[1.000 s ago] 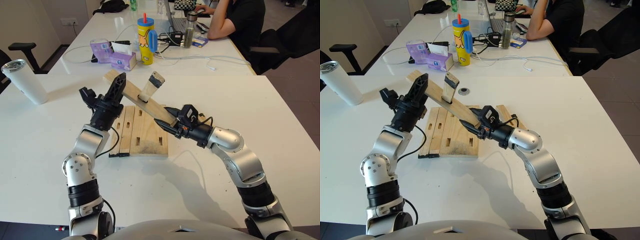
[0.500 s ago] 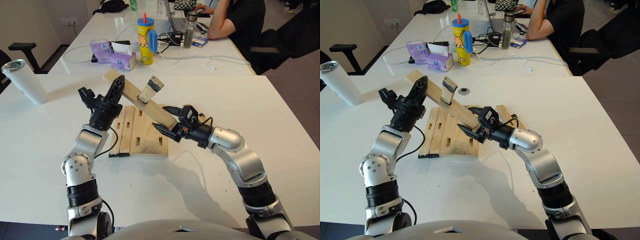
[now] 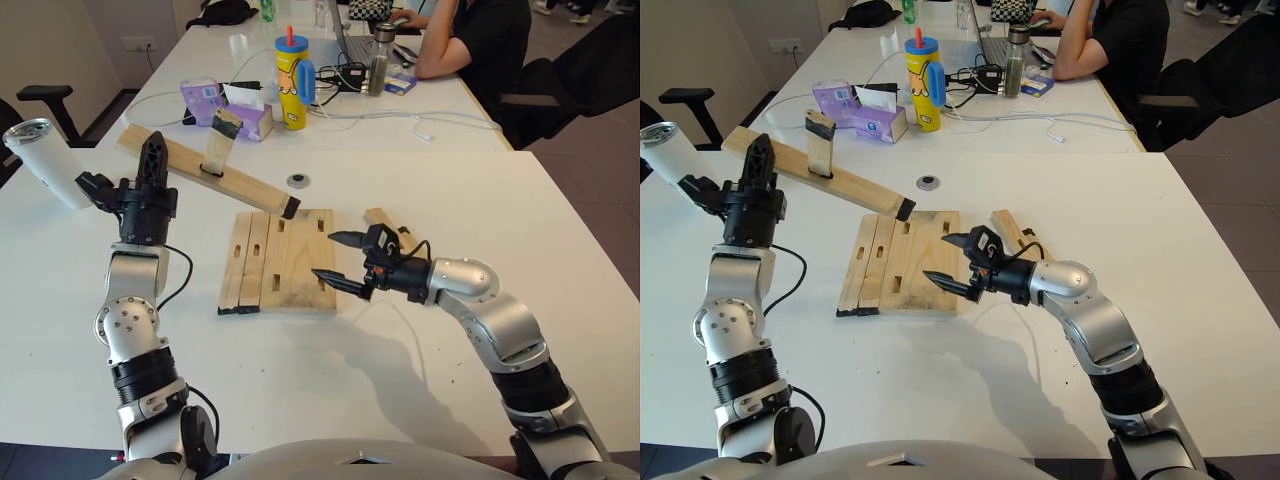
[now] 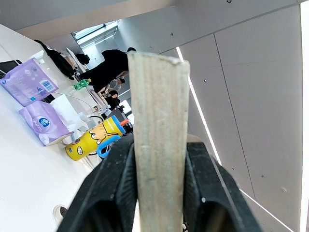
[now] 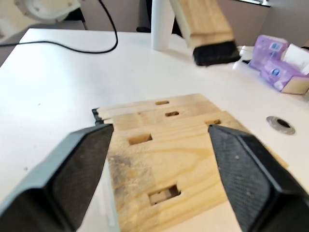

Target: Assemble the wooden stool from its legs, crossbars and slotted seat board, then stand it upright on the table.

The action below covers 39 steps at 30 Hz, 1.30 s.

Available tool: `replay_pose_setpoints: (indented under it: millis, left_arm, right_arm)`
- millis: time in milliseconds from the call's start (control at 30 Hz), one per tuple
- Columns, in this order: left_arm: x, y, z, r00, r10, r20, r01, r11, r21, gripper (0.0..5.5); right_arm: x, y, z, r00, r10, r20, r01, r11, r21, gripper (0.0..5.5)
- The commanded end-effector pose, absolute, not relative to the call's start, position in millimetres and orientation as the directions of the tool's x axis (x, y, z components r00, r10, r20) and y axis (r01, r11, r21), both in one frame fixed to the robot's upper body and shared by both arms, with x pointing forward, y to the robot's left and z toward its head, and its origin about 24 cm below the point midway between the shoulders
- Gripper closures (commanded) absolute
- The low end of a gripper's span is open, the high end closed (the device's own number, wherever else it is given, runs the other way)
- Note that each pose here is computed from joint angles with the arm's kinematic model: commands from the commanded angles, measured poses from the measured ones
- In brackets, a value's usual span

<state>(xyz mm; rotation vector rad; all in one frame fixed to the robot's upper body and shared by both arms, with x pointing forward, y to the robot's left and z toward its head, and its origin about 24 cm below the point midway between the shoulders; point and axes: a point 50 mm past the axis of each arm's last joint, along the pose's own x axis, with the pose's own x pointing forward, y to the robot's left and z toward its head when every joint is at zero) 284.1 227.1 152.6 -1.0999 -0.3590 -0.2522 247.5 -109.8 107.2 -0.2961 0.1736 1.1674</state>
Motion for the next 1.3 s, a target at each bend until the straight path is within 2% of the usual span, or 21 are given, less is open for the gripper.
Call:
replay_pose_setpoints:
  millis: [33, 167, 367, 500, 600, 800, 1067, 1300]
  left_arm:
    - [286, 226, 156, 0.908, -0.038, 0.417, 0.388, 0.452, -0.803, 4.45]
    - [287, 223, 154, 0.909, -0.049, 0.413, 0.390, 0.450, -0.804, 4.45]
    - [285, 220, 149, 0.914, -0.060, 0.400, 0.381, 0.458, -0.803, 4.45]
    - [284, 217, 143, 0.921, -0.075, 0.382, 0.369, 0.480, -0.796, 4.45]
    - [286, 217, 134, 0.932, -0.082, 0.353, 0.342, 0.520, -0.783, 4.45]
    - [293, 218, 111, 0.957, -0.104, 0.272, 0.274, 0.639, -0.719, 4.45]
    - [296, 227, 101, 0.964, -0.084, 0.250, 0.232, 0.726, -0.647, 4.45]
    - [316, 228, 98, 0.956, -0.111, 0.272, 0.255, 0.772, -0.582, 4.45]
  right_arm:
    - [243, -109, 75, 0.255, 0.846, -0.468, -0.967, 0.220, -0.128, 1.85]
    - [254, -101, 60, 0.179, 0.815, -0.552, -0.984, 0.145, -0.105, 1.85]
    - [274, -90, 37, 0.296, 0.725, -0.622, -0.952, 0.171, -0.254, 1.85]
    - [283, -92, 20, 0.401, 0.649, -0.646, -0.913, 0.340, -0.225, 1.85]
    - [287, -86, 18, 0.445, 0.659, -0.606, -0.888, 0.411, -0.205, 1.85]
    - [287, -80, 17, 0.440, 0.674, -0.593, -0.891, 0.407, -0.199, 1.85]
    - [284, -83, 12, 0.446, 0.665, -0.600, -0.886, 0.422, -0.191, 1.85]
    - [280, -85, 10, 0.432, 0.671, -0.603, -0.892, 0.415, -0.177, 1.85]
